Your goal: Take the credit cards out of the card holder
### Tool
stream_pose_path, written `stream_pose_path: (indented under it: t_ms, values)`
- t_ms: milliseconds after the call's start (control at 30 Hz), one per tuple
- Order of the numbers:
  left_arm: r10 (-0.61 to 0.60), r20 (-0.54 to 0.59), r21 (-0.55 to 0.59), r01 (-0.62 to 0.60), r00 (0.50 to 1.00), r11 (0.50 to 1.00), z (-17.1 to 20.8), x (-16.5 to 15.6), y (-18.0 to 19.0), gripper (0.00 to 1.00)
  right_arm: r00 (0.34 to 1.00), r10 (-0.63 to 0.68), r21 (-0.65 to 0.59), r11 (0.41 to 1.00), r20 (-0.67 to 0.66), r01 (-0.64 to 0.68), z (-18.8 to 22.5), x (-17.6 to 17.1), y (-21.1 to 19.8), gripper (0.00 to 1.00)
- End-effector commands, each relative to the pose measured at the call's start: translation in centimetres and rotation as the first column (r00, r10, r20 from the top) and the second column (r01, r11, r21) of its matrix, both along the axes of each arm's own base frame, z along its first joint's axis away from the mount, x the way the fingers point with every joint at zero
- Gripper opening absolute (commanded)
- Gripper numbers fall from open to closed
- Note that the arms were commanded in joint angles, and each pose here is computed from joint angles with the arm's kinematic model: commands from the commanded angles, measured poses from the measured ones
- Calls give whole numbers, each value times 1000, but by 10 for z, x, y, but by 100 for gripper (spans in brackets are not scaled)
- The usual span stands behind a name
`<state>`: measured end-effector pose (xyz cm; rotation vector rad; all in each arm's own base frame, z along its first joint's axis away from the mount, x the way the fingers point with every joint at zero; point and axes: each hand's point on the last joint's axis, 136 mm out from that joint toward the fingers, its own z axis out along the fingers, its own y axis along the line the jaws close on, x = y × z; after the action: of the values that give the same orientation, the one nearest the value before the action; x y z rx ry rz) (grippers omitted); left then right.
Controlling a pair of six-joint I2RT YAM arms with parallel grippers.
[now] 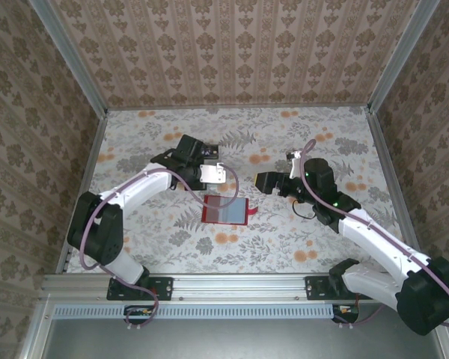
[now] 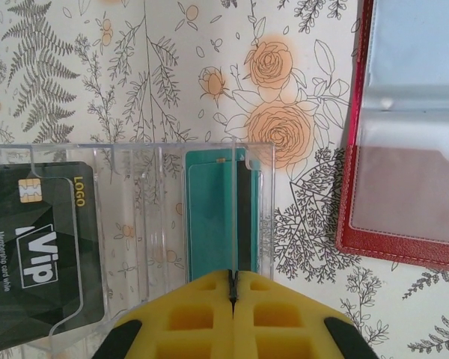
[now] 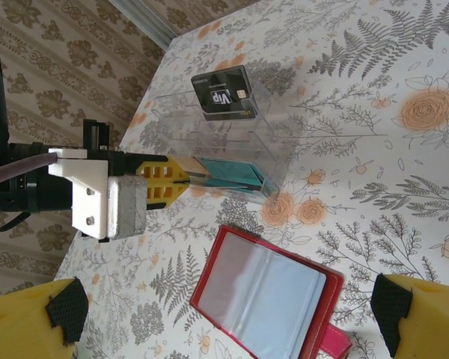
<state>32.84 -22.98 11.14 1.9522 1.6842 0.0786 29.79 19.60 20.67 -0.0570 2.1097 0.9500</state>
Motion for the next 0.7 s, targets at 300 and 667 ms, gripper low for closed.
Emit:
stream_pose_path:
  t_ms: [300, 667]
  values:
    - [34, -9, 51, -33, 999, 998, -20, 18, 7, 0, 1000, -24, -4, 1000, -11, 24, -6, -4, -6, 100]
    - [26, -11, 19, -26, 1000, 999, -8, 19, 1, 0, 1000, -25, -2, 1000, -13, 25, -6, -3, -6, 100]
